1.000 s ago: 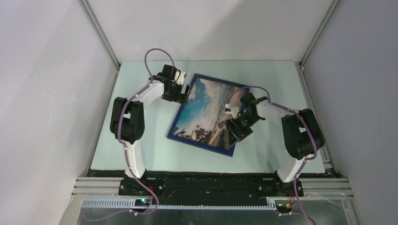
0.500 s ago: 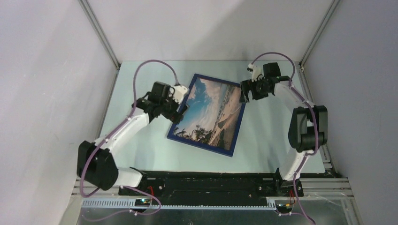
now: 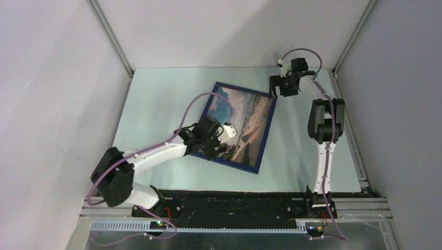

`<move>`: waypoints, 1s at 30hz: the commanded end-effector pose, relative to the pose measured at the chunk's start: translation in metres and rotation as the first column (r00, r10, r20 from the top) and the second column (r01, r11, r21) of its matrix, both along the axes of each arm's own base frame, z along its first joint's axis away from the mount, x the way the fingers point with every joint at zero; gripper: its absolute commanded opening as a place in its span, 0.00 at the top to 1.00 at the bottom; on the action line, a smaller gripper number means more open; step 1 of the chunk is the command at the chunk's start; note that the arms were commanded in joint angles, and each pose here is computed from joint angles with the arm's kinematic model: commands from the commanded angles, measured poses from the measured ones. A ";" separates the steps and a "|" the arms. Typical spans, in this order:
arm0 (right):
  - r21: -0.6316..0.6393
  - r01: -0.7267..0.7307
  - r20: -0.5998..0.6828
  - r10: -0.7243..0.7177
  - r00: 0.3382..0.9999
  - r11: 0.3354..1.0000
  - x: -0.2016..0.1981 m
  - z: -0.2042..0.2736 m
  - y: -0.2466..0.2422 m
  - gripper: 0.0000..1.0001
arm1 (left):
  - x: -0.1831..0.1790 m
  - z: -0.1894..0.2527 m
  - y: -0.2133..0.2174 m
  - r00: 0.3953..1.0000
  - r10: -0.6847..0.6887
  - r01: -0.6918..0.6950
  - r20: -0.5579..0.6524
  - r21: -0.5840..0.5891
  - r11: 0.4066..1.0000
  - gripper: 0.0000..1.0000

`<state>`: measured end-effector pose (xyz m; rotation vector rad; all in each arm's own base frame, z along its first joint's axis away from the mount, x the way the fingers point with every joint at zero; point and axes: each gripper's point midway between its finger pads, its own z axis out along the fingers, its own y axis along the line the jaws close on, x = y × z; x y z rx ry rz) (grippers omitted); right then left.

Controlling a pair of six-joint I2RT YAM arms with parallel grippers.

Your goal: Put the photo into the frame

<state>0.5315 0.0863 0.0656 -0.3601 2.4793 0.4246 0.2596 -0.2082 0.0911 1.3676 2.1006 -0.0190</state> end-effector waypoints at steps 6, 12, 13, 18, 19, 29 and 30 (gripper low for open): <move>-0.002 -0.010 0.004 0.010 1.000 1.000 0.050 -0.002 -0.004 0.01 | -0.004 -0.031 -0.021 0.997 -0.053 0.048 0.050 0.099 0.994 0.00; -0.005 -0.066 0.021 0.066 0.998 0.998 0.058 -0.010 0.008 0.01 | -0.016 -0.042 -0.026 0.996 -0.083 0.077 0.043 0.126 0.989 0.00; -0.011 -0.076 0.023 0.077 0.997 0.997 0.058 -0.011 0.010 0.01 | -0.019 -0.043 -0.028 0.995 -0.091 0.085 0.042 0.128 0.988 0.00; -0.023 -0.127 0.020 0.127 0.992 0.992 0.055 -0.018 0.028 0.01 | -0.025 -0.045 -0.028 0.993 -0.106 0.098 0.047 0.143 0.985 0.00; -0.024 -0.135 0.020 0.136 0.991 0.991 0.055 -0.019 0.030 0.01 | -0.026 -0.045 -0.028 0.993 -0.108 0.100 0.051 0.147 0.984 0.00; 0.040 -0.212 -0.019 0.213 0.977 0.977 0.037 -0.025 0.049 0.05 | -0.027 -0.021 -0.022 0.988 -0.098 0.086 0.119 0.100 0.991 0.00; 0.043 -0.219 -0.023 0.220 0.975 0.975 0.035 -0.025 0.050 0.05 | -0.027 -0.020 -0.022 0.988 -0.098 0.086 0.123 0.096 0.992 0.00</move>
